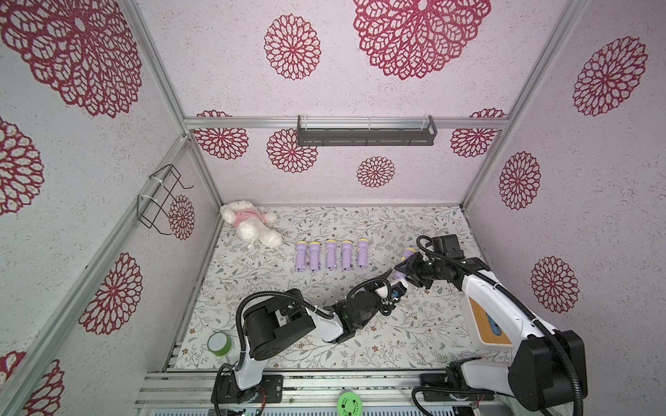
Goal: Close the plug at the bottom of the flashlight
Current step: Close the plug of the flashlight.
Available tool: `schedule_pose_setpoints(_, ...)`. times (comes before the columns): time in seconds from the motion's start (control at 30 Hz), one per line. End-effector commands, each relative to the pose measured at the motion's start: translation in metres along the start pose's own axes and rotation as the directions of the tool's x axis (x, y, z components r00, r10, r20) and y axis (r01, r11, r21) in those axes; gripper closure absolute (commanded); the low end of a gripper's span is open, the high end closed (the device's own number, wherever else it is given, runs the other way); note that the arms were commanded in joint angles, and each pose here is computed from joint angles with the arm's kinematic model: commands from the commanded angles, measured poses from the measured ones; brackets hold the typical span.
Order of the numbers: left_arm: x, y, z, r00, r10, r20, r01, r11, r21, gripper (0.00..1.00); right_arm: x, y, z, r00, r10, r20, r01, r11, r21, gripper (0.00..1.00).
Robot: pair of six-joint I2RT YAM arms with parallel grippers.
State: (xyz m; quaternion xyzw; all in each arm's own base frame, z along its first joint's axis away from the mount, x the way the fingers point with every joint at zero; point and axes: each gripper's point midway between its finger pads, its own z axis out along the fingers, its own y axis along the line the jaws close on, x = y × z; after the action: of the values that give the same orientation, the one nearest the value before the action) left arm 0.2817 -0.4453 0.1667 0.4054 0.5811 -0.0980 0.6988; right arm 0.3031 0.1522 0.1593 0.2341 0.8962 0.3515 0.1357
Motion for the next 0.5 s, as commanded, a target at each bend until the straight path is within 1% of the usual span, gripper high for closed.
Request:
schedule_pose_setpoints(0.0,-0.016,0.007,-0.002,0.999,-0.005,0.039,0.006,1.0,-0.011,0.46,0.0,0.015,-0.009,0.999,-0.032,0.022,0.033,0.998,-0.056,1.0)
schedule_pose_setpoints(0.23,-0.009,-0.002,-0.001,1.0,0.013,0.015,-0.013,0.999,0.029,0.46,-0.001,0.018,-0.011,0.999,-0.034,0.024,0.036,0.997,-0.062,1.0)
schedule_pose_setpoints(0.47,-0.007,-0.004,0.0,0.999,0.04,0.009,-0.04,0.998,0.037,0.46,-0.001,0.019,-0.01,0.999,-0.034,0.023,0.035,0.997,-0.065,1.0)
